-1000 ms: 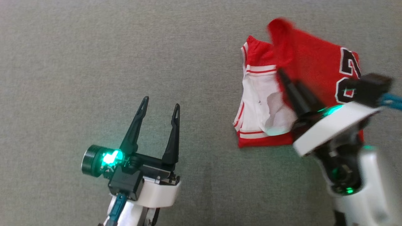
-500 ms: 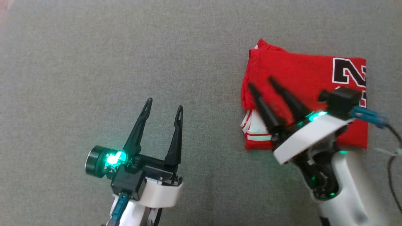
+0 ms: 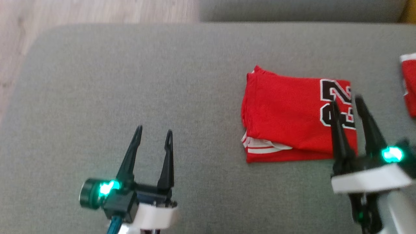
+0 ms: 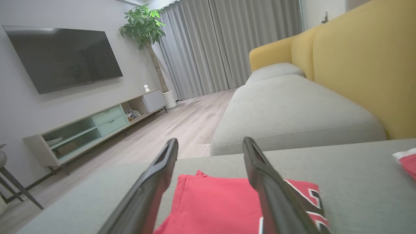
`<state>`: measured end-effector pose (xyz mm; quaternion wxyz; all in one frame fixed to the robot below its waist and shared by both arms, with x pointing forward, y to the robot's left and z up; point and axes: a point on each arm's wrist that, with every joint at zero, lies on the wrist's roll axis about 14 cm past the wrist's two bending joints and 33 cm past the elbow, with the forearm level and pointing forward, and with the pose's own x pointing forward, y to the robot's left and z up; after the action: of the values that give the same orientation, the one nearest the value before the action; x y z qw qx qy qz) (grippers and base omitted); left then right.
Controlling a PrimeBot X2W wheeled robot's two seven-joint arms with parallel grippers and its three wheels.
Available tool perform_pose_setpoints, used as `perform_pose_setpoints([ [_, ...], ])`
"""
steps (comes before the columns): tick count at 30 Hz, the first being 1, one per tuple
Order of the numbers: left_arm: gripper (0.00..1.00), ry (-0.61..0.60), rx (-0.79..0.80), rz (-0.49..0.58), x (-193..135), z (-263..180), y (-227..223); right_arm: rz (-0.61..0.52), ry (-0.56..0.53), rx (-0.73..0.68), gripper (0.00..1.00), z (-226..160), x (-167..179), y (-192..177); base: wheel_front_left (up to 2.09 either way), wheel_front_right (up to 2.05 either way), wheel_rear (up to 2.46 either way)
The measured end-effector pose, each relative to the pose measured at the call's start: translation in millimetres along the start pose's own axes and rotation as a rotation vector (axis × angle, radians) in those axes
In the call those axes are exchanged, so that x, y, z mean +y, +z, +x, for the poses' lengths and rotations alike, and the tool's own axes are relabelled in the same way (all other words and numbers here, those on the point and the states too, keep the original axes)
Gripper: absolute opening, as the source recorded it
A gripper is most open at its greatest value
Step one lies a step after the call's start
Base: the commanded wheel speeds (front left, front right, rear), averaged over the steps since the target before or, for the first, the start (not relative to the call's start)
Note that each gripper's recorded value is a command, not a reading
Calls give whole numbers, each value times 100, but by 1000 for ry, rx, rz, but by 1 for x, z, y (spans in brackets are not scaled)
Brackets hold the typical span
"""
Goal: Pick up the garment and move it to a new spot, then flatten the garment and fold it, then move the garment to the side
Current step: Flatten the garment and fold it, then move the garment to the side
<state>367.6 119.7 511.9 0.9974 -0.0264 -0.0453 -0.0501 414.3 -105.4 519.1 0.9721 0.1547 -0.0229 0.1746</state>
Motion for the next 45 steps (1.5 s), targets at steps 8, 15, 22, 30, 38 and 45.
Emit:
perform_pose_setpoints([
  [8, 100, 38, 4, -20, 5, -36, 3, -188, -72, 103, 100, -56, -18, -34, 0, 0, 0],
  [15, 100, 44, 18, -8, 8, -47, -2, -249, -101, 62, 100, -59, -17, -21, 0, 0, 0],
  [22, 100, 54, 21, 4, 12, -47, -3, -245, -116, 69, 100, -66, -17, -24, 0, 0, 0],
  [30, 100, 61, 26, 4, 14, -48, -4, -252, -120, 73, 100, -68, -18, -24, 0, 0, 0],
  [38, 100, 65, 38, 3, 15, -50, -8, -249, -127, 73, 100, -68, -19, -25, 0, 0, 0],
  [45, 100, 66, 40, 3, 16, -49, -9, -243, -137, 75, 100, -70, -21, -26, 0, 0, 0],
])
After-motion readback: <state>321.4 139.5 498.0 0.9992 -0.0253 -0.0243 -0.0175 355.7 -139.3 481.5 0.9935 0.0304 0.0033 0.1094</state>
